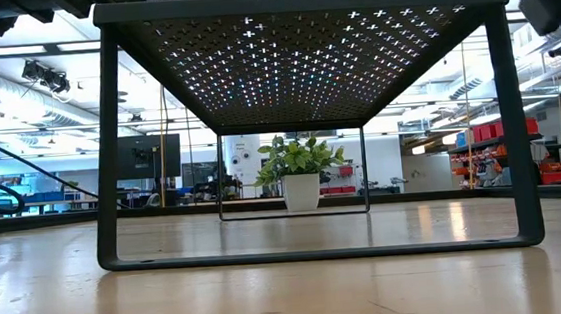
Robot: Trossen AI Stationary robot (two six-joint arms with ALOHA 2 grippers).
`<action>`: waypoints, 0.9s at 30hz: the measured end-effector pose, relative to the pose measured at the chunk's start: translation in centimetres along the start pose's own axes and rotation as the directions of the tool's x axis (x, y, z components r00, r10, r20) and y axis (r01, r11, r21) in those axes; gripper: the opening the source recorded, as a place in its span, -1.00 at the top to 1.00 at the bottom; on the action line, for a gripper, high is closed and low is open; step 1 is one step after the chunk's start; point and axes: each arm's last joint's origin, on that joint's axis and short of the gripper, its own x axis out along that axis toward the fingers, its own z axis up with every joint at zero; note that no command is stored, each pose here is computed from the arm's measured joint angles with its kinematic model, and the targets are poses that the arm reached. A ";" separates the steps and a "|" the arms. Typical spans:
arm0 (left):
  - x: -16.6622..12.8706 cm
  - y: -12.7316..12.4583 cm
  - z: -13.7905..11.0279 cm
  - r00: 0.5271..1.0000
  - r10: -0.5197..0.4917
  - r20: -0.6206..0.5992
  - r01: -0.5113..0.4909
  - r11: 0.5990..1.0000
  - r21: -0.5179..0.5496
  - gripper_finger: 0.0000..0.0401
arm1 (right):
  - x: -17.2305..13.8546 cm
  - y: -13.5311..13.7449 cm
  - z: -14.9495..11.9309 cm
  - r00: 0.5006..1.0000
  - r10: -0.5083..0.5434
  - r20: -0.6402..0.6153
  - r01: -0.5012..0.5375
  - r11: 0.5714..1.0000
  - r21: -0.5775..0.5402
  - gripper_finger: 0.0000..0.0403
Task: Pick & Place candle stick holders
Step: Put the blue candle on the shelf
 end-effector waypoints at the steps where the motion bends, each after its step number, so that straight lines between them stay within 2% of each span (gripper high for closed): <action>1: 0.0 0.0 0.0 1.000 0.000 0.000 0.000 1.000 0.000 -0.65 | -0.4 -0.2 0.0 1.000 0.006 0.001 -0.006 1.000 0.002 1.00; 8: 0.0 0.0 0.0 1.000 0.000 0.000 0.000 1.000 0.000 -0.65 | -2.9 -1.6 0.4 0.997 0.076 0.030 -0.075 0.997 -0.028 1.00; 13: 0.0 0.0 0.0 1.000 0.000 0.000 0.000 1.000 0.000 -0.65 | -6.0 -1.9 0.9 0.989 0.129 0.065 -0.125 0.990 -0.070 1.00; 21: 0.0 0.0 0.0 1.000 0.000 0.001 0.000 1.000 -0.001 -0.65 | -12.2 -1.7 3.1 0.952 0.232 0.198 -0.200 0.965 -0.170 1.00; 27: 0.0 0.0 0.0 1.000 0.001 0.001 -0.001 1.000 0.000 -0.65 | -14.9 -1.7 5.0 0.927 0.256 0.273 -0.189 0.950 -0.248 1.00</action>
